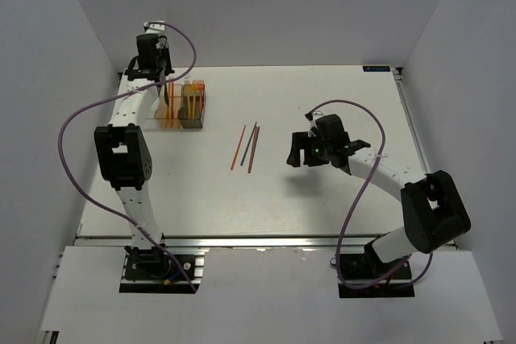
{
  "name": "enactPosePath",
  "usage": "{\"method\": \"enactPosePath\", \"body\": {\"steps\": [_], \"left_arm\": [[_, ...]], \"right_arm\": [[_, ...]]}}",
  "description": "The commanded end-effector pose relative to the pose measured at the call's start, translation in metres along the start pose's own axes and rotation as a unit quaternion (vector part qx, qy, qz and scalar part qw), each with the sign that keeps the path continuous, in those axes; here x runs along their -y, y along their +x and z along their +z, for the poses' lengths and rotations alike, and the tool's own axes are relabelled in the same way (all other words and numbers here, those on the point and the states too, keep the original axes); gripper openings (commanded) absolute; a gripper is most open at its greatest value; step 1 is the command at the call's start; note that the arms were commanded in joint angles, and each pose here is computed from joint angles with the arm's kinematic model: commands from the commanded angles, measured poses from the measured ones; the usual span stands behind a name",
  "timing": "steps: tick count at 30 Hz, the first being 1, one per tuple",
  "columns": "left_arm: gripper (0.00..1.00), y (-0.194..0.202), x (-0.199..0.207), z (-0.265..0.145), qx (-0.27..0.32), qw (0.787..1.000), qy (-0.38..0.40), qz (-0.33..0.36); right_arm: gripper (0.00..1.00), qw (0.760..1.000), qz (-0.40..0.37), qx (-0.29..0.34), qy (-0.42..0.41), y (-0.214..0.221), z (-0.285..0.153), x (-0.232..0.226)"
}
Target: Sort the eating utensils into containers
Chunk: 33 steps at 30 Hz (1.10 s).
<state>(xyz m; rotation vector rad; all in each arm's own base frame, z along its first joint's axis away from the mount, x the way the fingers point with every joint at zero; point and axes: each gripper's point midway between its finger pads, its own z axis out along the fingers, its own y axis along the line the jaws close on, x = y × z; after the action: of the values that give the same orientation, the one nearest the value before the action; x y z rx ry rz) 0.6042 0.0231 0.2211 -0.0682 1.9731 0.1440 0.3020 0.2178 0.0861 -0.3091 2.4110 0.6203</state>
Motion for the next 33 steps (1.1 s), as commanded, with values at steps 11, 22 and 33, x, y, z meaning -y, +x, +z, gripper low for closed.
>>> {"method": "enactPosePath", "body": {"steps": [11, 22, 33], "left_arm": [[0.0, 0.033, 0.025, 0.032, 0.0, 0.998, 0.063, 0.026], [0.01, 0.072, 0.019, 0.028, -0.034, 0.997, 0.05, 0.044], [0.42, 0.05, 0.013, 0.019, -0.025, 0.999, 0.032, 0.026]], "right_arm": [[0.78, 1.0, -0.011, 0.006, 0.01, -0.012, 0.006, 0.003], [0.79, 1.0, -0.012, 0.013, 0.011, -0.014, 0.002, 0.003], [0.79, 1.0, -0.011, 0.012, 0.006, -0.013, 0.003, 0.002]]}}
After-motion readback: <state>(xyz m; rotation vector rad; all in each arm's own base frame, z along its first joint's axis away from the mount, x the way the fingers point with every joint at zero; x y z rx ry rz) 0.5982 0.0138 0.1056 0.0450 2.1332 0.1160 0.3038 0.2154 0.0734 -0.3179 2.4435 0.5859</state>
